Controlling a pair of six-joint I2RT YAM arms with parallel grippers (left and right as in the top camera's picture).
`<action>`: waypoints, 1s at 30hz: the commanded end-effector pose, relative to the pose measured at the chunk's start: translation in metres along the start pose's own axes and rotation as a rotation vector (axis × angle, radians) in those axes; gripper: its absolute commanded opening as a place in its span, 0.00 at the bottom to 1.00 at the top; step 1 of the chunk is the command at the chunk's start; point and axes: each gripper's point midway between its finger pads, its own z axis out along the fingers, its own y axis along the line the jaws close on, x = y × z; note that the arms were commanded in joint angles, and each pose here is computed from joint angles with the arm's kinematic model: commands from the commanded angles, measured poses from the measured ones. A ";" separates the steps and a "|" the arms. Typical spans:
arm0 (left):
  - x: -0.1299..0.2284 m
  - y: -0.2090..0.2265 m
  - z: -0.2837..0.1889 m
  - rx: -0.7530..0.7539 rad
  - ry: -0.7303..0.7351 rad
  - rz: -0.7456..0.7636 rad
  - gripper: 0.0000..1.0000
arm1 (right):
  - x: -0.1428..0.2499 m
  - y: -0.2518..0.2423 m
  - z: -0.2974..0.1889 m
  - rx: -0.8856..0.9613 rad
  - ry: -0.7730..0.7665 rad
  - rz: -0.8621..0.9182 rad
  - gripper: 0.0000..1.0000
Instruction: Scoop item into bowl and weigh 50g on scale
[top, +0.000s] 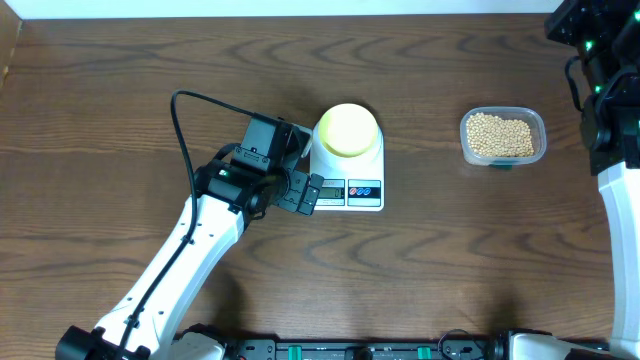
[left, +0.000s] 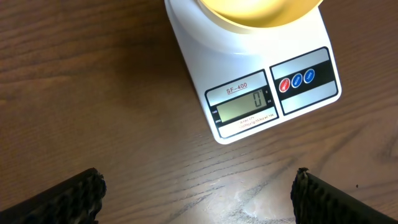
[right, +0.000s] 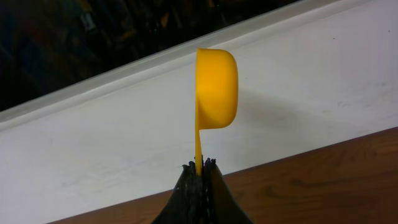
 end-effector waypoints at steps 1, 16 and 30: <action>0.000 0.001 -0.001 -0.008 -0.001 0.019 0.98 | -0.004 0.001 -0.001 -0.008 -0.004 -0.018 0.01; 0.000 0.001 -0.001 -0.008 -0.001 0.019 0.98 | -0.005 -0.018 -0.002 0.037 0.004 -0.088 0.01; 0.000 0.001 -0.001 -0.008 -0.001 0.019 0.98 | -0.015 -0.052 -0.004 0.132 -0.018 -0.075 0.01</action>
